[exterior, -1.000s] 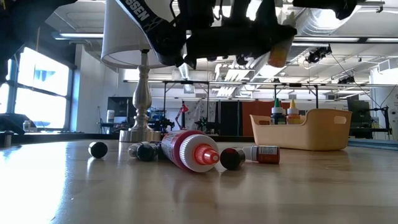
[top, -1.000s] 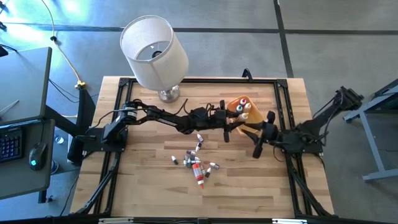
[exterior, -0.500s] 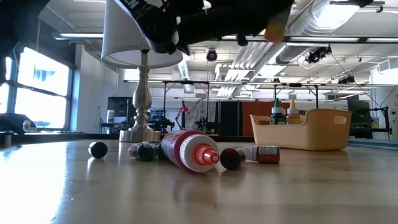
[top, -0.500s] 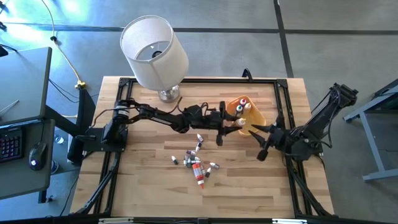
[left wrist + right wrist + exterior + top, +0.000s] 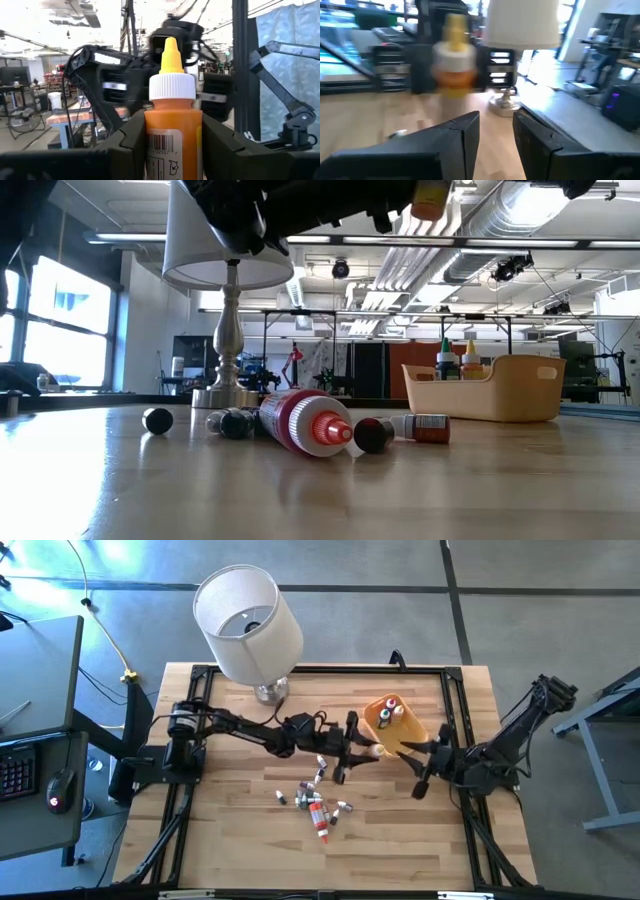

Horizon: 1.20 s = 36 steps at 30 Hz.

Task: Pick & Place food coloring
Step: Put the large yellow food coloring bottle into the yellow bin

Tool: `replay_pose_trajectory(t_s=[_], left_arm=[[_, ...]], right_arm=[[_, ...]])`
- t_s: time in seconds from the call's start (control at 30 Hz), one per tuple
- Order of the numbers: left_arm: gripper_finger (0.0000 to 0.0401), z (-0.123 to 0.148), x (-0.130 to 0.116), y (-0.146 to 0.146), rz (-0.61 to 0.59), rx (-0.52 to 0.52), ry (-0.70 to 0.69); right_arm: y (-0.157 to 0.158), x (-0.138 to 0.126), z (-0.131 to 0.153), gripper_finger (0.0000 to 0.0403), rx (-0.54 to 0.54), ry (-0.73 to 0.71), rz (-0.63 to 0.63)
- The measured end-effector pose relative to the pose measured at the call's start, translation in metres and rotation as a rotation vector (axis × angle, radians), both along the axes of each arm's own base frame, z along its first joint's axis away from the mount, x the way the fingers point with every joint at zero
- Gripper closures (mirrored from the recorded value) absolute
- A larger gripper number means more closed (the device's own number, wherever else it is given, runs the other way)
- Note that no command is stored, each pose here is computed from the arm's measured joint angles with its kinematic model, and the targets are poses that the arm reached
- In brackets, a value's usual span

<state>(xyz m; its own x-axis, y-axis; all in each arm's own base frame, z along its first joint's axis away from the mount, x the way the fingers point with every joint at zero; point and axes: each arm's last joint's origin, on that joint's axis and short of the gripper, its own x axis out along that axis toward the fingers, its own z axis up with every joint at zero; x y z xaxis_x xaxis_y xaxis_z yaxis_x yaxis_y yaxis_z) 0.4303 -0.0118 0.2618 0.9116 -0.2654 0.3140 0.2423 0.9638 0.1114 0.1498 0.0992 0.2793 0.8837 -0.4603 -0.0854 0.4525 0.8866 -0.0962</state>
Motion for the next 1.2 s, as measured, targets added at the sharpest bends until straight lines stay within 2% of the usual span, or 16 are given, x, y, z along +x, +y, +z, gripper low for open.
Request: replay_pose_trajectory(t_s=[0.17,0.3,0.43,0.53,0.67,0.93,1.07,1.2], left_arm=[[0.0272,0.0,0.0,-0.005,0.002,0.023,-0.008],[0.0272,0.0,0.0,-0.004,0.014,0.019,-0.007],[0.0272,-0.002,0.001,-0.003,0.039,0.011,0.011],[0.0272,-0.001,0.001,-0.003,0.042,0.01,0.008],[0.0272,-0.001,0.001,-0.003,0.042,0.01,0.009],[0.0272,-0.001,0.0,-0.003,0.045,0.009,0.005],[0.0272,-0.001,0.0,-0.002,0.063,0.021,-0.004],[0.0272,-0.002,0.001,-0.002,0.064,0.021,0.007]], right_arm=[[-0.009,0.009,-0.001,0.0291,0.036,0.012,0.036],[-0.012,0.016,-0.002,0.0291,0.132,0.029,0.21],[-0.014,0.021,-0.003,0.0291,0.164,0.057,0.325],[-0.017,0.025,-0.005,0.0291,0.157,0.065,0.288],[-0.023,0.027,-0.006,0.0291,0.078,0.086,0.218],[-0.028,0.031,-0.004,0.0291,-0.042,0.115,0.25],[-0.028,0.032,-0.002,0.0291,-0.028,0.088,0.252],[-0.026,0.032,-0.001,0.0291,0.049,0.062,0.309]])
